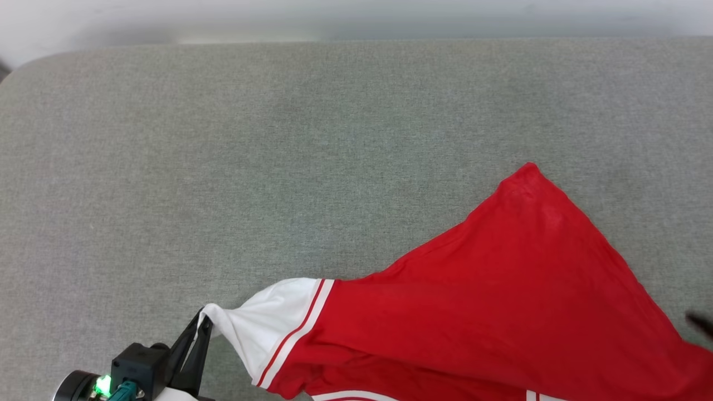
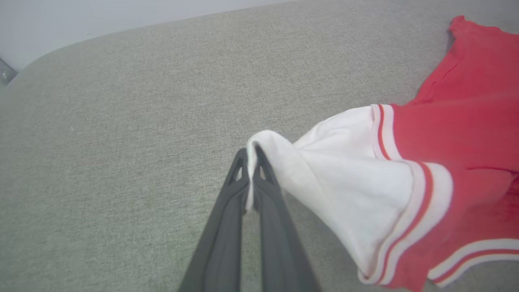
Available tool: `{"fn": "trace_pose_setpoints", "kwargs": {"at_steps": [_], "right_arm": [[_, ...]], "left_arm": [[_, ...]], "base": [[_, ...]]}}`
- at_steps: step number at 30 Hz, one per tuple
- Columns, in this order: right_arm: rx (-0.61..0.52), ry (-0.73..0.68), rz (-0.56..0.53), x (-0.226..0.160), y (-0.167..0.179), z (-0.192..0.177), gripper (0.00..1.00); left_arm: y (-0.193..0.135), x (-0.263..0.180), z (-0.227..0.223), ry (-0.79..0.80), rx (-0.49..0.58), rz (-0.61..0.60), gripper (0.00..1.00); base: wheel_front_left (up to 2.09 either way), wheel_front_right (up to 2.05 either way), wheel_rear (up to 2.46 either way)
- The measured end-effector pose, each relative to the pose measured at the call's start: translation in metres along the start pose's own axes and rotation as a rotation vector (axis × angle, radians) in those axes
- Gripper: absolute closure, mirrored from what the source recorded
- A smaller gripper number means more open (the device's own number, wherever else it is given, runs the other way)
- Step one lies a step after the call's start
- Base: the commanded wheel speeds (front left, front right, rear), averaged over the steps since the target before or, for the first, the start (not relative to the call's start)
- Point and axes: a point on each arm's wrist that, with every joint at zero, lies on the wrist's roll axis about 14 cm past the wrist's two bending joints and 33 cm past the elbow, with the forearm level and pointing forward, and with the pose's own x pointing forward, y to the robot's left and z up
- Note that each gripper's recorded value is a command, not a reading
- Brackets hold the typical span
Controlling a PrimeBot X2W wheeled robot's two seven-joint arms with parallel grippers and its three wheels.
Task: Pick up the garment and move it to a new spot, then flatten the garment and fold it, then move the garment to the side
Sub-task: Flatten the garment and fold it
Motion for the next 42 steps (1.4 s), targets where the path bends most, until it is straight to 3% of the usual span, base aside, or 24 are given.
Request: {"fn": "trace_pose_setpoints", "kwargs": {"at_steps": [6,11,17,24,31,36,37,38,42], "right_arm": [[-0.184,-0.196,-0.009,-0.013,0.014,0.1,0.0],[-0.317,-0.161,0.008,0.0,0.036,0.141,0.0],[-0.43,0.002,0.015,0.042,0.058,0.156,0.0],[-0.441,0.124,0.04,0.096,0.075,0.166,0.0],[-0.443,0.209,0.121,0.145,0.1,0.145,0.0],[-0.47,0.244,0.146,0.156,0.105,0.131,0.0],[-0.475,0.237,0.147,0.156,0.105,0.131,0.69],[-0.479,0.231,0.149,0.156,0.105,0.131,1.0],[-0.496,0.164,0.168,0.149,0.114,0.136,1.0]], "left_arm": [[0.0,0.006,0.001,-0.001,0.003,-0.004,1.0],[-0.002,0.016,0.001,0.0,0.007,-0.016,1.0],[-0.001,0.027,-0.002,0.005,0.009,-0.016,1.0],[0.002,0.034,-0.01,0.027,0.004,-0.004,1.0],[0.007,0.039,-0.021,0.057,0.0,0.017,1.0],[0.008,0.041,-0.026,0.068,-0.008,0.026,1.0],[0.008,0.041,-0.026,0.068,-0.007,0.027,1.0],[0.009,0.041,-0.026,0.067,-0.007,0.028,1.0],[0.012,0.041,-0.021,0.047,-0.006,0.036,1.0]], "base": [[0.0,0.0,0.0],[0.0,0.0,0.0],[0.0,0.0,0.0],[0.0,0.0,0.0],[0.0,0.0,0.0],[0.0,0.0,0.0],[0.0,0.0,0.0],[0.0,0.0,0.0],[0.0,0.0,0.0]]}}
